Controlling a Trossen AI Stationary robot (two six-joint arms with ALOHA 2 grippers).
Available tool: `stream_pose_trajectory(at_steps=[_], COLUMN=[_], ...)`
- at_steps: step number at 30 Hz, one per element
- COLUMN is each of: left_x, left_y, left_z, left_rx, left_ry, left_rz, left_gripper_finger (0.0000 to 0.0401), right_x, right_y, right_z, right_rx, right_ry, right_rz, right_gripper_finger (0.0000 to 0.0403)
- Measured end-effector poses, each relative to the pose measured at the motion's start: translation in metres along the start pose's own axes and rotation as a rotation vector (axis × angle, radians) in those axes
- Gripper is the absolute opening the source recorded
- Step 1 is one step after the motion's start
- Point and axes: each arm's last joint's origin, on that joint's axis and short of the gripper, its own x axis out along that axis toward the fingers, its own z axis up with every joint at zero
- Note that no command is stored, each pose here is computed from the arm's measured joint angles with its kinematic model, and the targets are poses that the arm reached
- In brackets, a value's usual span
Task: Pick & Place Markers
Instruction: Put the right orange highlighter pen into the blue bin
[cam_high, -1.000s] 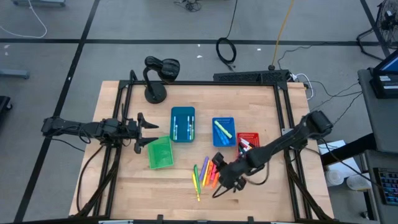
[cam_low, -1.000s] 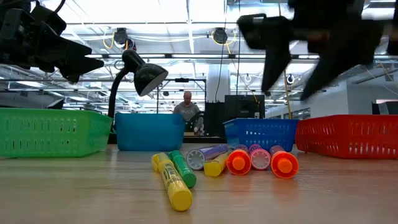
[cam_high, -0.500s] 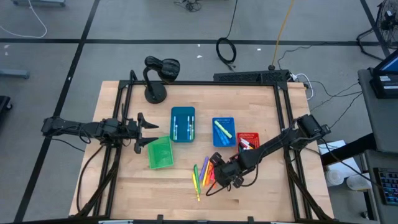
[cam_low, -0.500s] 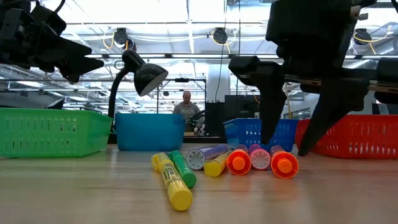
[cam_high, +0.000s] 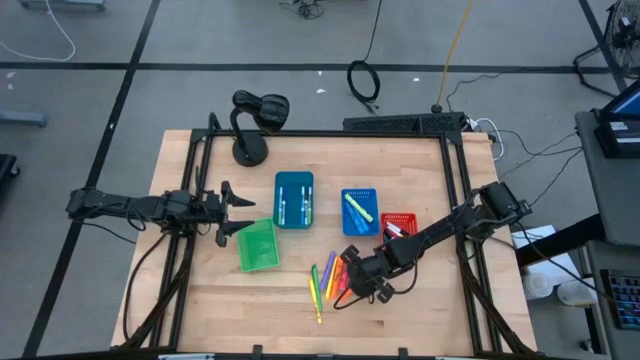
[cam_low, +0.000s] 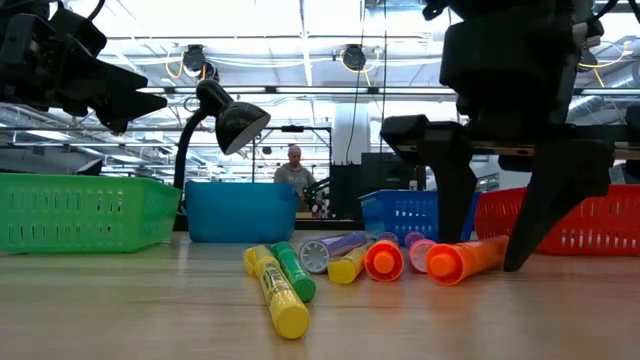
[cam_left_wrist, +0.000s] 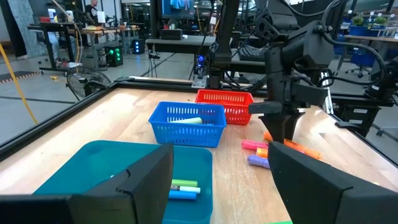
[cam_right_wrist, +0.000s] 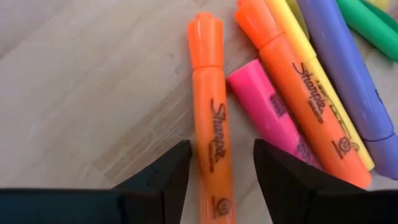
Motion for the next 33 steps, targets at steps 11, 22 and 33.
stream_pose_trajectory(at_steps=[11, 22, 33], left_x=[0.0, 0.0, 0.0], left_y=[0.0, 0.0, 0.0], left_z=[0.0, 0.0, 0.0], left_rx=[0.0, 0.0, 0.0], left_ry=[0.0, 0.0, 0.0], left_rz=[0.0, 0.0, 0.0], left_gripper_finger=[0.0267, 0.0267, 0.0267], right_x=[0.002, 0.006, 0.006], right_y=[-0.001, 0.001, 0.001], right_z=[0.004, -0.006, -0.006], right_rx=[0.035, 0.175, 0.164], right_ry=[-0.061, -0.04, -0.056], right_rz=[0.005, 0.014, 0.016], right_gripper_finger=[0.0169, 0.0169, 0.0139])
